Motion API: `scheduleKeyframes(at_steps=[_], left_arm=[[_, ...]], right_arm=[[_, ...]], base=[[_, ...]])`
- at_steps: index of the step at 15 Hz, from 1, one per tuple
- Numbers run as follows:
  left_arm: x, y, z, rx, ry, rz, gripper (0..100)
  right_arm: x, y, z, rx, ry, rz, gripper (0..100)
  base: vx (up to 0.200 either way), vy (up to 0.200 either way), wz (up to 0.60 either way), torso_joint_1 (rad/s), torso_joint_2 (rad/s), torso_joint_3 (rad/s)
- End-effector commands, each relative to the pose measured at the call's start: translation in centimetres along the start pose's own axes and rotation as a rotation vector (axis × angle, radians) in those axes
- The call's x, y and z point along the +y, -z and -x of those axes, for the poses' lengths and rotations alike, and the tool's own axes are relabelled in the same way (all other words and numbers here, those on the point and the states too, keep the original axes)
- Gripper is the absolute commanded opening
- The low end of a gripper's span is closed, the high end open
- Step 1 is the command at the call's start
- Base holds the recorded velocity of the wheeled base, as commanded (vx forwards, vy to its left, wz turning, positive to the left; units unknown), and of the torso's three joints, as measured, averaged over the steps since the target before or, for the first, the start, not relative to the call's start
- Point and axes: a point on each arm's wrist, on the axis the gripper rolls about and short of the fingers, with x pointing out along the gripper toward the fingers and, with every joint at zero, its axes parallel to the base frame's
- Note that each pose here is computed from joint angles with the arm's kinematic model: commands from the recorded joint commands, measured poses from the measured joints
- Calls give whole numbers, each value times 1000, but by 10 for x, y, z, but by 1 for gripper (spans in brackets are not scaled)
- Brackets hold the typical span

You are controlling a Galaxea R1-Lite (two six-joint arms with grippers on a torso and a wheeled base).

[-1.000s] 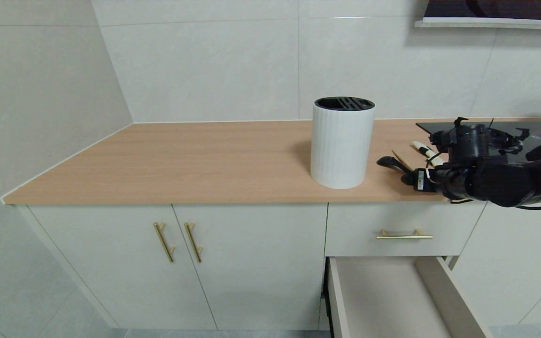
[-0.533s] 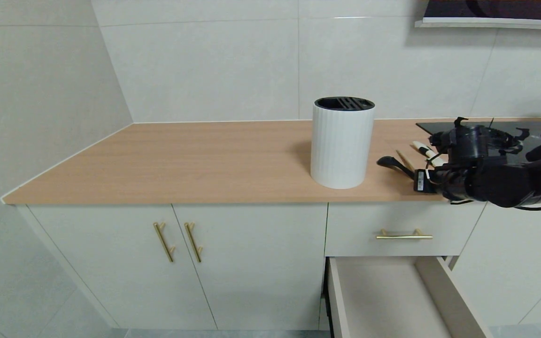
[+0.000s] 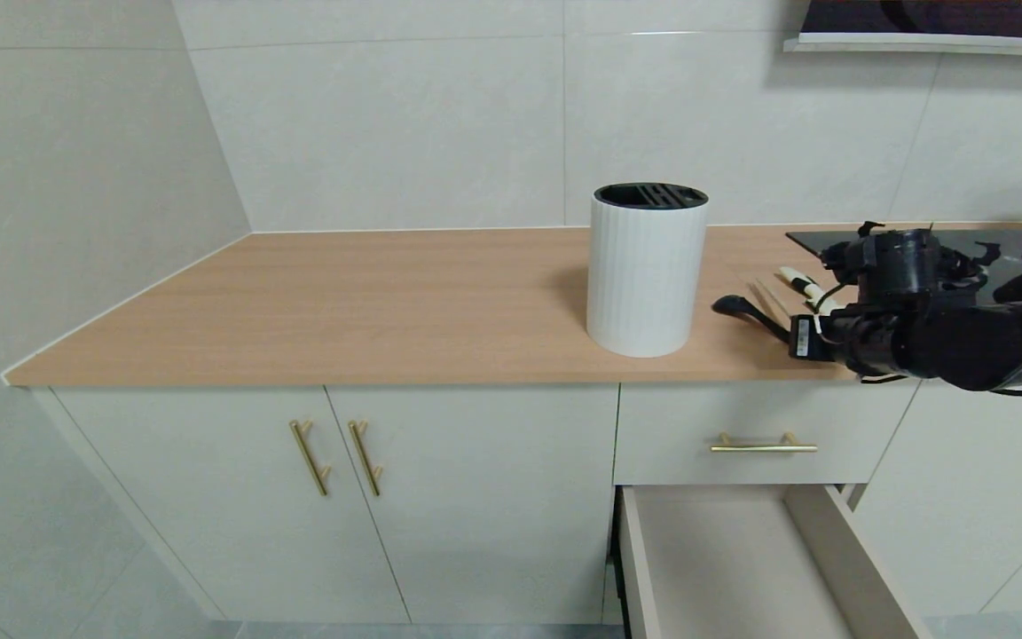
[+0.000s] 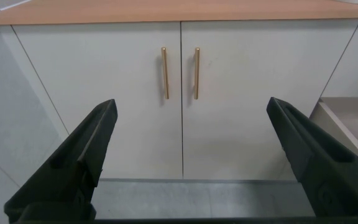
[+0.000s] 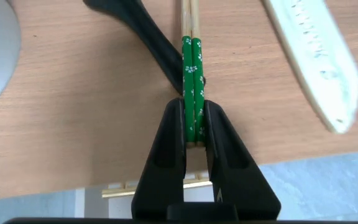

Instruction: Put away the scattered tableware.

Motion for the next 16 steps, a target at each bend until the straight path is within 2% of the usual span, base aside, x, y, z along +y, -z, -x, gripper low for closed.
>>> scheduleKeyframes(at_steps=[1, 3, 8, 12, 14, 16], left_arm=[[0, 0, 0, 1, -1, 0, 100], [0, 0, 0, 1, -1, 0, 100], [0, 0, 0, 1, -1, 0, 100], [0, 0, 0, 1, -1, 0, 100], [0, 0, 0, 1, -1, 0, 100], [0, 0, 0, 1, -1, 0, 100]], right_arm=[[-4, -8, 35, -37, -19, -11, 0], [-5, 6, 66, -22, -39, 1, 0], [-33, 32, 165, -82, -87, -24, 0], [-46, 35, 204, -73, -120, -18, 0], [-51, 30, 223, -80, -218, -22, 0], [-52, 34, 230, -68, -254, -16, 0]], base=[[0, 0, 0, 0, 0, 0], [0, 0, 0, 0, 0, 0], [0, 0, 0, 0, 0, 0], [0, 0, 0, 0, 0, 0], [0, 0, 0, 0, 0, 0], [0, 0, 0, 0, 0, 0]])
